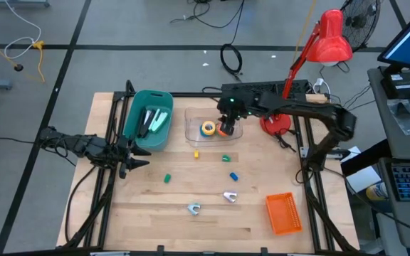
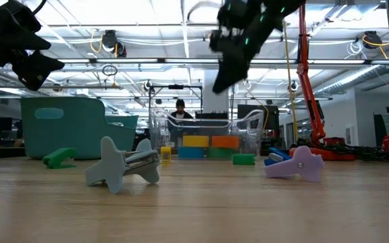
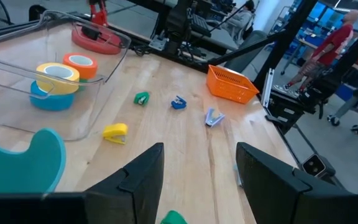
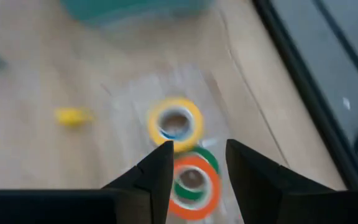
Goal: Pick and place Stapler, Stapler remover, tape
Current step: Put the blue stapler remover into the green bin
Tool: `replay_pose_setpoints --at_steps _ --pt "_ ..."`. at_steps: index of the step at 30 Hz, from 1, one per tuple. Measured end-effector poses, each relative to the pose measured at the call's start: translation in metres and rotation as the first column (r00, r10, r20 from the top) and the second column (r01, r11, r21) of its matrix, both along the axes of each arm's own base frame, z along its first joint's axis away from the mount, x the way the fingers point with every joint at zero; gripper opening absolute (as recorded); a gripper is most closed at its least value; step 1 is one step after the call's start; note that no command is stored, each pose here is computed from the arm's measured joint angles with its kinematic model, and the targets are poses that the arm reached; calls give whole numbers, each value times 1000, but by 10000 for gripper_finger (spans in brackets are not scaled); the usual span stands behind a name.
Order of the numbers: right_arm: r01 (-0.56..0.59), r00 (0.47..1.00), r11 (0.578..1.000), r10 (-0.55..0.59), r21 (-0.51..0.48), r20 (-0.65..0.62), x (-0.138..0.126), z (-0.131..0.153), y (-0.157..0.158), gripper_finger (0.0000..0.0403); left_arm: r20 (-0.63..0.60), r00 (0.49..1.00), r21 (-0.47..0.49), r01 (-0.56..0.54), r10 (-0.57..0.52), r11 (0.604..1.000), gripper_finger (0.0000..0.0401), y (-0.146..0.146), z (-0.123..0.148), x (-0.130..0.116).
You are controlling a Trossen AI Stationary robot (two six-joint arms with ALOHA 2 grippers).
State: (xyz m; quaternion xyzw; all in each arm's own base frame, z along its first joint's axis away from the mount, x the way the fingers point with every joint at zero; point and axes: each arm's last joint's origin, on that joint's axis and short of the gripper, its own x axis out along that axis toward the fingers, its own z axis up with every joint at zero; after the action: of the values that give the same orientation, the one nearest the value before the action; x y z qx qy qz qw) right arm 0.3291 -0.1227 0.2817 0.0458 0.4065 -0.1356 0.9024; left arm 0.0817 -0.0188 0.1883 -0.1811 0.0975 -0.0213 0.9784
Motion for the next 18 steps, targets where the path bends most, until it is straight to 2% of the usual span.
replay_pose_setpoints --at_steps 4,8,15,18 --pt "-91 991 996 90 10 102 -6 30 42 129 2 1000 28 5 -5 1000 205 0 0 0" --pt "-182 973 982 172 52 153 -7 43 85 126 3 1000 42 8 -8 999 205 0 0 0" --pt "-277 956 949 256 152 145 -1 36 145 125 3 1000 44 8 -9 999 205 0 0 0" --pt "-274 962 939 266 209 66 -1 23 165 125 2 1000 42 8 -8 999 205 0 0 0"
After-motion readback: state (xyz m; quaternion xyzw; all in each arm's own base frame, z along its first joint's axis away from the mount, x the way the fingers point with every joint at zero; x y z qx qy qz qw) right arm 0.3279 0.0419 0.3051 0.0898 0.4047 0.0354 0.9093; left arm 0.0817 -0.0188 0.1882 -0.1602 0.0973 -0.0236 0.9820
